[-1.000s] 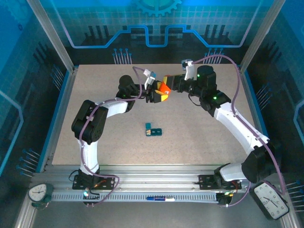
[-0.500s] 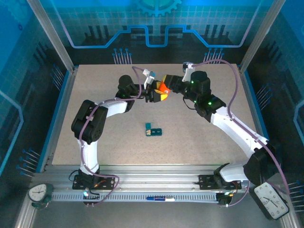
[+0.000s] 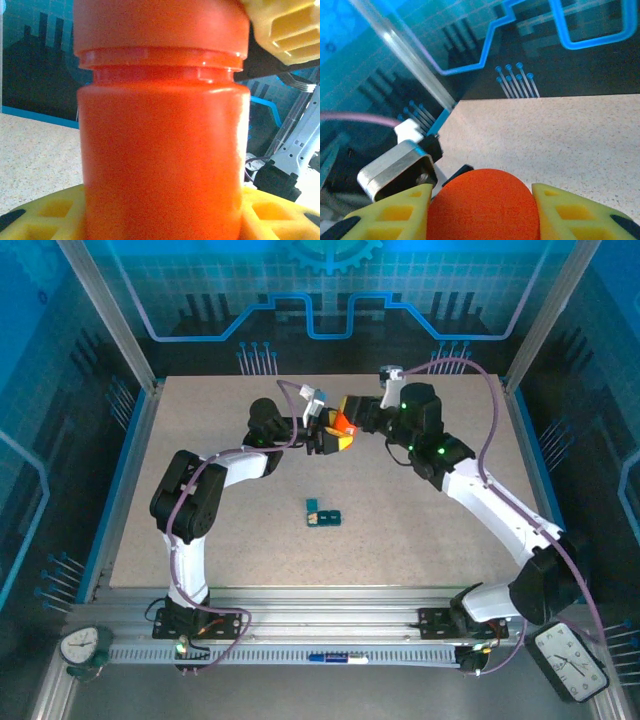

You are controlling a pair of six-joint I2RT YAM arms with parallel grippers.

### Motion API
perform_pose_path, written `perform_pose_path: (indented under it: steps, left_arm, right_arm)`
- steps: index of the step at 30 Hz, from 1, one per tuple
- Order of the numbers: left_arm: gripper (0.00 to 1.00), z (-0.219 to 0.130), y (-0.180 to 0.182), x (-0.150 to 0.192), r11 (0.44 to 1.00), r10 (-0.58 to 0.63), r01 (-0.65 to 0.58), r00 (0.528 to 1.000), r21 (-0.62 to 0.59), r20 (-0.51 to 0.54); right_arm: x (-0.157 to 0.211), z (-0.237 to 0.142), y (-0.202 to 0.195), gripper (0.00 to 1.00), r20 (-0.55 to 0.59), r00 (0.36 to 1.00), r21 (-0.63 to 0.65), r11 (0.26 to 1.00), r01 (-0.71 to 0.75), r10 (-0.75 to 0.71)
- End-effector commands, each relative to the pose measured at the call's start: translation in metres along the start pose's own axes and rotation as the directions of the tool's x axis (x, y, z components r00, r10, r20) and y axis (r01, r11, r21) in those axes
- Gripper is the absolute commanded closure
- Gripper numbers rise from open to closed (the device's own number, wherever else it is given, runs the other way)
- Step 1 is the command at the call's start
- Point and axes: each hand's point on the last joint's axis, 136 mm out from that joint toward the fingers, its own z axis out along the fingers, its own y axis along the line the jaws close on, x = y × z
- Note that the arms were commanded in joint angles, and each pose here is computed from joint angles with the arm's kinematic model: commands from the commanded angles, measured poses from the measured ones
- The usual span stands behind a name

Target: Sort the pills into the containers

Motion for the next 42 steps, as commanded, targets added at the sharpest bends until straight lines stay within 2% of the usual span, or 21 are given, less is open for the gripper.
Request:
perform_pose_path:
  steps: [1, 8, 16, 19, 21, 26, 32, 42]
  left_arm:
    - [1.0, 0.008, -0.012, -0.024, 0.992, 0.125, -0.125, 0.991, 0.0, 0.054]
    - [1.0, 0.008, -0.013, -0.023, 0.993, 0.12, -0.12, 0.991, 0.007, 0.051]
    - [1.0, 0.009, -0.014, -0.024, 0.992, 0.122, -0.122, 0.991, 0.012, 0.049]
    - [1.0, 0.009, -0.014, -0.025, 0.992, 0.121, -0.121, 0.992, 0.014, 0.047]
    - [1.0, 0.009, -0.015, -0.025, 0.992, 0.123, -0.123, 0.991, 0.015, 0.048]
    - [1.0, 0.01, -0.013, -0.025, 0.993, 0.12, -0.121, 0.992, 0.015, 0.047]
    - [1.0, 0.009, -0.013, -0.024, 0.993, 0.118, -0.119, 0.992, 0.015, 0.045]
    - [1.0, 0.009, -0.013, -0.022, 0.993, 0.115, -0.116, 0.992, 0.017, 0.043]
  right_arm:
    - [0.033, -0.006, 0.029, 0.86, -0.19, 0.972, -0.236, 0.967, 0.094, -0.141]
    - [0.001, -0.025, 0.015, 0.86, -0.128, 0.977, -0.306, 0.944, 0.124, -0.17]
    - [0.017, -0.019, 0.012, 0.83, -0.182, 0.968, -0.325, 0.939, 0.109, -0.175]
    - [0.022, -0.018, 0.011, 0.78, -0.191, 0.966, -0.324, 0.94, 0.106, -0.175]
    - [0.023, -0.018, 0.009, 0.69, -0.194, 0.965, -0.317, 0.942, 0.106, -0.174]
    - [0.023, -0.017, 0.009, 0.54, -0.193, 0.966, -0.313, 0.944, 0.106, -0.173]
    - [0.018, -0.016, 0.011, 0.45, -0.186, 0.967, -0.313, 0.943, 0.11, -0.174]
    - [0.018, -0.01, 0.017, 0.43, -0.197, 0.963, -0.324, 0.939, 0.113, -0.184]
